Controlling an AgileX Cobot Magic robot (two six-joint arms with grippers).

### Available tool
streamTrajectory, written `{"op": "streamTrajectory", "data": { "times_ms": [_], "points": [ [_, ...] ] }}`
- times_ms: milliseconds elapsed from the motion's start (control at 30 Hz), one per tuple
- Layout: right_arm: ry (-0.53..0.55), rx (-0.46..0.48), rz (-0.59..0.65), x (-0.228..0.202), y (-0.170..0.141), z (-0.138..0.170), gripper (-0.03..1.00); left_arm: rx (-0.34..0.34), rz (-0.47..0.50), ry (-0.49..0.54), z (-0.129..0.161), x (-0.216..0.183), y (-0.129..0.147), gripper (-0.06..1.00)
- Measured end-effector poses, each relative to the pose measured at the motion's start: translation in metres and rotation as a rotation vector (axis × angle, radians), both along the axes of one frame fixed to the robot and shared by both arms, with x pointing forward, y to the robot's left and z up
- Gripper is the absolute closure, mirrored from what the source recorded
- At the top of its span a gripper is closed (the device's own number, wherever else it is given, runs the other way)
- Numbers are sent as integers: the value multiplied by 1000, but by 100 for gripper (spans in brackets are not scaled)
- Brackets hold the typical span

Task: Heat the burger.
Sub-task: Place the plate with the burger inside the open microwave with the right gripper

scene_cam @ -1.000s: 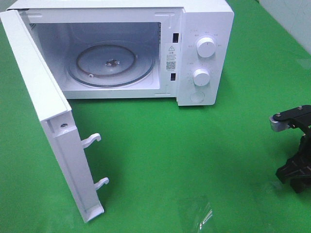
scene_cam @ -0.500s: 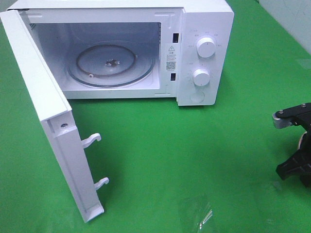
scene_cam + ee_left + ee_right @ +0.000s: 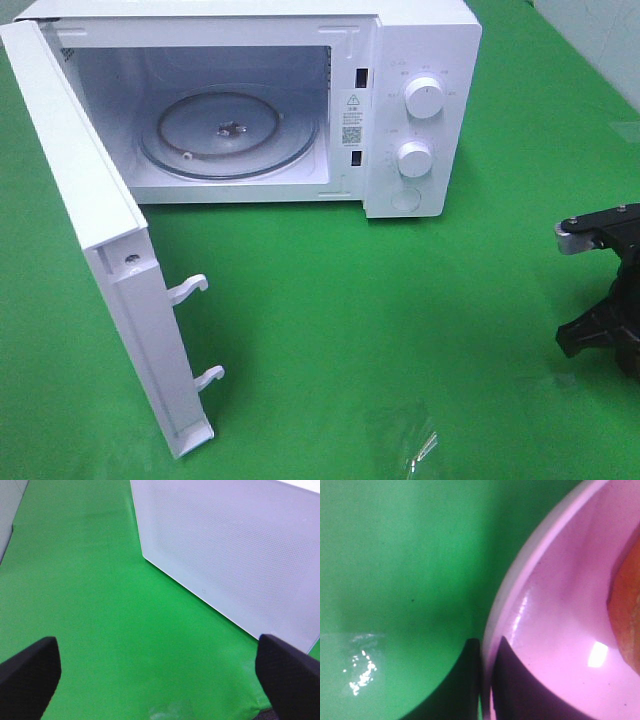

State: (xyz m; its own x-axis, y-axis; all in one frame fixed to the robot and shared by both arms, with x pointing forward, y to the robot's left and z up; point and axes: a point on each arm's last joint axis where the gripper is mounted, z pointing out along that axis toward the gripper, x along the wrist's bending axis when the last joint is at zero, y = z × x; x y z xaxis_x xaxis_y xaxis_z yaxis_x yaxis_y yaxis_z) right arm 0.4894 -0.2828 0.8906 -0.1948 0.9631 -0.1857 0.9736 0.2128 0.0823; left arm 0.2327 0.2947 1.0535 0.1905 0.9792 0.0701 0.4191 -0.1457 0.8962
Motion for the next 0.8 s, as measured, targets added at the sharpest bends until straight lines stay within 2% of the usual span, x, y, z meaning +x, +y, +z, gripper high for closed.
{"op": "streamTrajectory", "data": {
  "times_ms": [433, 633, 800],
  "points": [
    [21, -79, 43, -6, 16, 2, 94, 0, 0, 0, 0, 0, 0, -3],
    [-43, -96, 53, -8, 22, 20, 93, 0, 0, 0, 0, 0, 0, -3],
    [-74, -151, 78, -14, 23, 38, 93, 0, 0, 0, 0, 0, 0, -3]
  ]
}}
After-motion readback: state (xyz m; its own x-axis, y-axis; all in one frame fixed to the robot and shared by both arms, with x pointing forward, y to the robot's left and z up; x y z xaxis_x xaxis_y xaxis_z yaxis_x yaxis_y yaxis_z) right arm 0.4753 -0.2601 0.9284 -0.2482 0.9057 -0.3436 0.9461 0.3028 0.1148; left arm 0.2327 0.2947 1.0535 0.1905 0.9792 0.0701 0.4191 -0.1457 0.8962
